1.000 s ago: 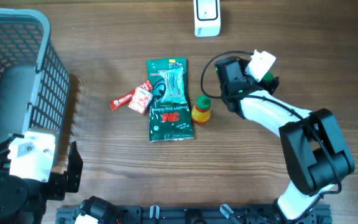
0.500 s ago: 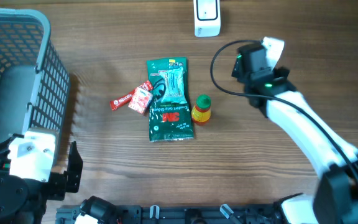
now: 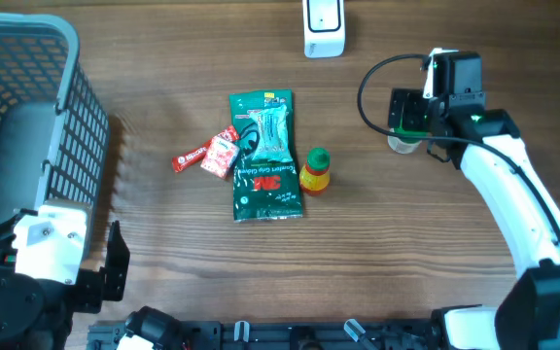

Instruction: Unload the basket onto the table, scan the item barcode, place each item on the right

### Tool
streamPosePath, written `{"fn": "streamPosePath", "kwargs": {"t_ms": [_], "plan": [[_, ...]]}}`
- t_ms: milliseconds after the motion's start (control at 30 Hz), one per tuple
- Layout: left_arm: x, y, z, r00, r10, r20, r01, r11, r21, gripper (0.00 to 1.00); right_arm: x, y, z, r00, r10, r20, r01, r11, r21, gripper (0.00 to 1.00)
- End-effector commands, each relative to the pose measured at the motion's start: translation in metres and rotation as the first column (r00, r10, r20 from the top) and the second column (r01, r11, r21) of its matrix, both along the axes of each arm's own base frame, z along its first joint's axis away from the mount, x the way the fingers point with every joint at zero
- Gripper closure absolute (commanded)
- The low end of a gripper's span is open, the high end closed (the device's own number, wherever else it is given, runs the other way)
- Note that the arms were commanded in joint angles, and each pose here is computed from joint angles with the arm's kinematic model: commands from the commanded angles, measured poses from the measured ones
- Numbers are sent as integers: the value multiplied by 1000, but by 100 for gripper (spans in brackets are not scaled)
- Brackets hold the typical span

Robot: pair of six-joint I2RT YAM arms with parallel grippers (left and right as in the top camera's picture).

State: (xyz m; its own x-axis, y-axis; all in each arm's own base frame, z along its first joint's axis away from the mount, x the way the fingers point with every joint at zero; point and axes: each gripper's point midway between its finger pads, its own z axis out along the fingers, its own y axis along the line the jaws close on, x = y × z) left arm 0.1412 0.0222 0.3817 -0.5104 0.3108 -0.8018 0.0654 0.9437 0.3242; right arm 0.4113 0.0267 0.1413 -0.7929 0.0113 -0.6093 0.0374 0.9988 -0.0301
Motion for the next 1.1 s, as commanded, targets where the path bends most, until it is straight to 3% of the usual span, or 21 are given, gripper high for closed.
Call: {"fn": "streamPosePath", "kwargs": {"t_ms": [0,333,567,733,933,1067], "plan": [[1,-2,-1,1000,0,-5,0,1000,-14,0,12,3,-13,998,56,-17,-56,998,-25,0],[1,-2,-1,1000,0,-5,0,1000,-14,0,21,3,-80,987,64,-145,-72,996,-47,0],[1,-2,-1,1000,0,-5,0,1000,-14,0,15,3,-89,983,46,-180,-53,998,-35,1],[1,-2,-1,1000,0,-5,0,1000,-14,0,10,2,-91,980,-35,-197,37,999,9,22],[1,-2,-1,1000,0,-5,0,1000,-14,0,6,2,-93,963,-163,-214,183,980,75,28],[1,-2,-1,1000,0,-5,0,1000,-14,0,-2,3,-96,914,-312,-257,358,921,154,33]]}}
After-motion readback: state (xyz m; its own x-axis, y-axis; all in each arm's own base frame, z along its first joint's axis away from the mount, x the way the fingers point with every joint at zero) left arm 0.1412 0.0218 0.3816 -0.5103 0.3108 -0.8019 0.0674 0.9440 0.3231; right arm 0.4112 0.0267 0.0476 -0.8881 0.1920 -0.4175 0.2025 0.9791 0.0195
